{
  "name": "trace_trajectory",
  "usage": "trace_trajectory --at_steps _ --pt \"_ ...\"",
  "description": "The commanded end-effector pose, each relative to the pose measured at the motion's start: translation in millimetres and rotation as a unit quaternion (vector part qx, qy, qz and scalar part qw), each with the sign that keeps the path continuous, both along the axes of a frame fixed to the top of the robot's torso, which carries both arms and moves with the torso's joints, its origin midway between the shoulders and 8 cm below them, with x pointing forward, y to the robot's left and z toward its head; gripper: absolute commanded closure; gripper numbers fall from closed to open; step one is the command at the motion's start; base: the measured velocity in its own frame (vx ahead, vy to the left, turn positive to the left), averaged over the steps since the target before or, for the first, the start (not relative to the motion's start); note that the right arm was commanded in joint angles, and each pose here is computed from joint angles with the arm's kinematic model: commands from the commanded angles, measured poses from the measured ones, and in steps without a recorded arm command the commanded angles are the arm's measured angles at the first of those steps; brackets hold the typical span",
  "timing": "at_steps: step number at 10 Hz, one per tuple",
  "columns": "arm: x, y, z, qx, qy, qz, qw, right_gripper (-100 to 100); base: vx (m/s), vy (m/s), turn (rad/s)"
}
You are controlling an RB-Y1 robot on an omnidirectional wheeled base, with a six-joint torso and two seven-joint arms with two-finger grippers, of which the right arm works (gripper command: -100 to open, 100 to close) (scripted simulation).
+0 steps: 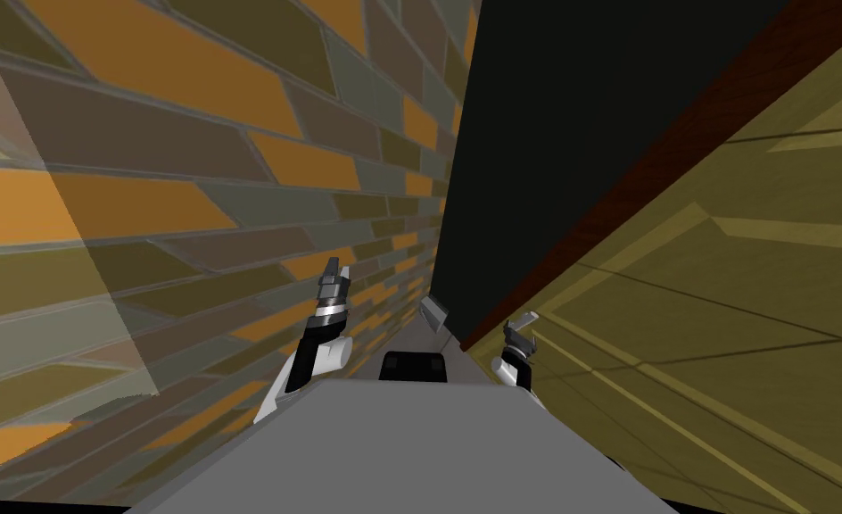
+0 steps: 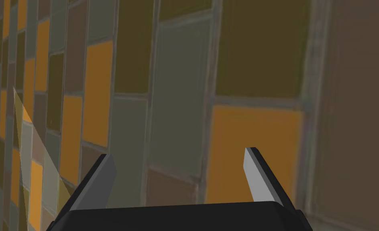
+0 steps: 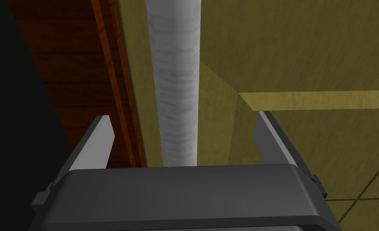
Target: Pull the door open
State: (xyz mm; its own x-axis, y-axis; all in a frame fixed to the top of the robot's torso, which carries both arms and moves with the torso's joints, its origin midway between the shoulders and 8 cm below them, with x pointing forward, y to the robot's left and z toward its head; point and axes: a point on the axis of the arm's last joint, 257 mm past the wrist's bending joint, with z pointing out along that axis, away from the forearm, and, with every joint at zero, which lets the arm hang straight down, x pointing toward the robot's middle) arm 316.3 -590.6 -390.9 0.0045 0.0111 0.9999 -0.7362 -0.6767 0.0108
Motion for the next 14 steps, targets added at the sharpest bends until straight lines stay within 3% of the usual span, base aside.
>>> trace_trajectory --at_steps 1,3,4,9,14 --pt "0.3 -0.9 -0.3 0.001 0.0 0.006 1.0 -100 0.137 -0.118 -0.022" --pt "-1.4 2.0 -3.5 0.003 0.003 0.007 1.0 -100 0.086 -0.044 -0.024" --pt "-1.4 2.0 -3.5 0.003 0.003 0.007 1.0 100 -0.018 0.016 0.03" --pt "-1.4 2.0 -3.5 0.003 0.003 0.007 1.0 100 -0.006 0.001 -0.002" --pt "17.4 20.0 -2.4 0.004 0.0 0.041 0.9992 100 -0.163 0.078 0.022"
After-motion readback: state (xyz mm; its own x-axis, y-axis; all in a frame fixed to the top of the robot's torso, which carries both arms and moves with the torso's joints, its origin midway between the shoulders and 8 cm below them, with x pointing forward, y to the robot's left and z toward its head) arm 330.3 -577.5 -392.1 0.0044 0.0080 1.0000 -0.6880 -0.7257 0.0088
